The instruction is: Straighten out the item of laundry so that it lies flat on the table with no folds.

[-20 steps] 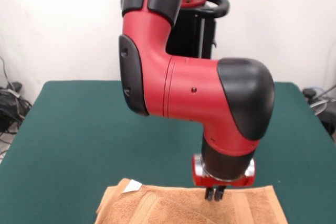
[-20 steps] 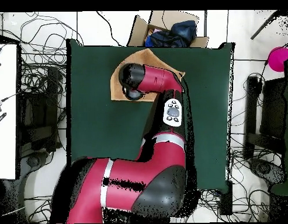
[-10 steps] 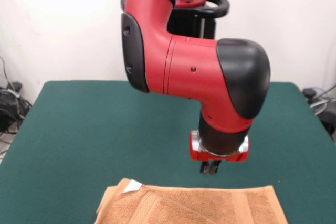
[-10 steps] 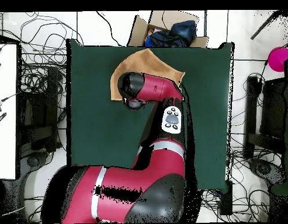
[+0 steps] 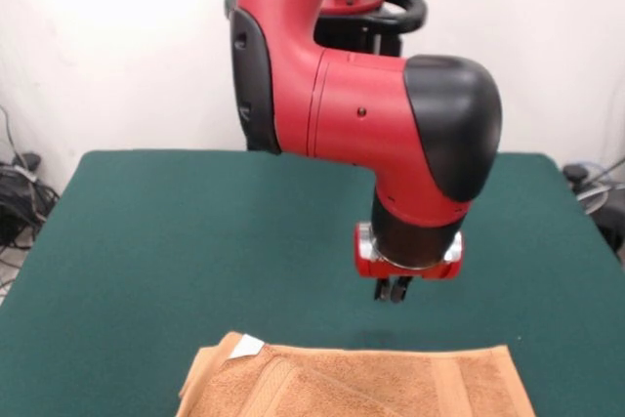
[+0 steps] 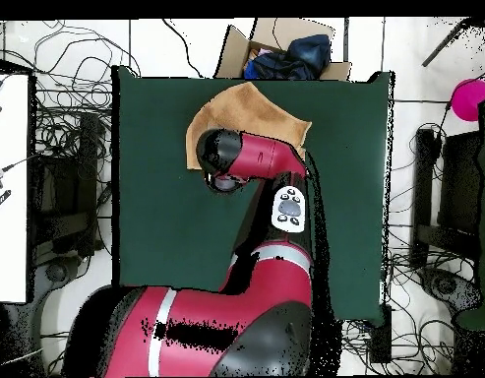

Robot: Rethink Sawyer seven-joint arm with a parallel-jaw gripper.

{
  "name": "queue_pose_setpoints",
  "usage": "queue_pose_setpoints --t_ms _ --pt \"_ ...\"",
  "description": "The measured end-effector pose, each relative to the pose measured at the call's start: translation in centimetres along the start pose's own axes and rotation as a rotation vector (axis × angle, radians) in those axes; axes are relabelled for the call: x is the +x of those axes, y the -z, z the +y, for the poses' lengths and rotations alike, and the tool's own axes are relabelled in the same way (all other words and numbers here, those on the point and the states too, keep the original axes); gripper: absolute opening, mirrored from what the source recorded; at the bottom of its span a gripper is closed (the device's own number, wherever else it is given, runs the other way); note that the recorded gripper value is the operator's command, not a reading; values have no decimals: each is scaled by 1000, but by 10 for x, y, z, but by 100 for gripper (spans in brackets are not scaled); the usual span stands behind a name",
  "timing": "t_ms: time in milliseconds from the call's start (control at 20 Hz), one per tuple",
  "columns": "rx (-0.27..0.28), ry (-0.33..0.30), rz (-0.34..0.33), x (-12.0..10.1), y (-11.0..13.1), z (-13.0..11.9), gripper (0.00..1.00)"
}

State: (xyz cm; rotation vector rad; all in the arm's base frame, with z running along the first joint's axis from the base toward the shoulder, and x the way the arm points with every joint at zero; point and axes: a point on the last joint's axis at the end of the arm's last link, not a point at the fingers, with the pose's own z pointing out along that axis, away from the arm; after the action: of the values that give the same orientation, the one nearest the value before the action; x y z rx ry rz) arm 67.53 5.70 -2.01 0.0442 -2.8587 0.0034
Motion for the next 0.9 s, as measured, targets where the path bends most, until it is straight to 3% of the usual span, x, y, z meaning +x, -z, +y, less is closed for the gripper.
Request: queue_pose_setpoints --t_ms 150,300,450,600,750,900 --pt "2 -5 -25 -3 7 -3 0" --pt "4 -18 -96 -14 17 -10 0" --pt "-4 -35 -192 -27 26 -17 0" --pt "-19 -65 -331 -46 38 -27 0" --pt "-27 -81 -398 -54 42 -33 0" --pt "-36 -90 -419 -57 43 -37 0"
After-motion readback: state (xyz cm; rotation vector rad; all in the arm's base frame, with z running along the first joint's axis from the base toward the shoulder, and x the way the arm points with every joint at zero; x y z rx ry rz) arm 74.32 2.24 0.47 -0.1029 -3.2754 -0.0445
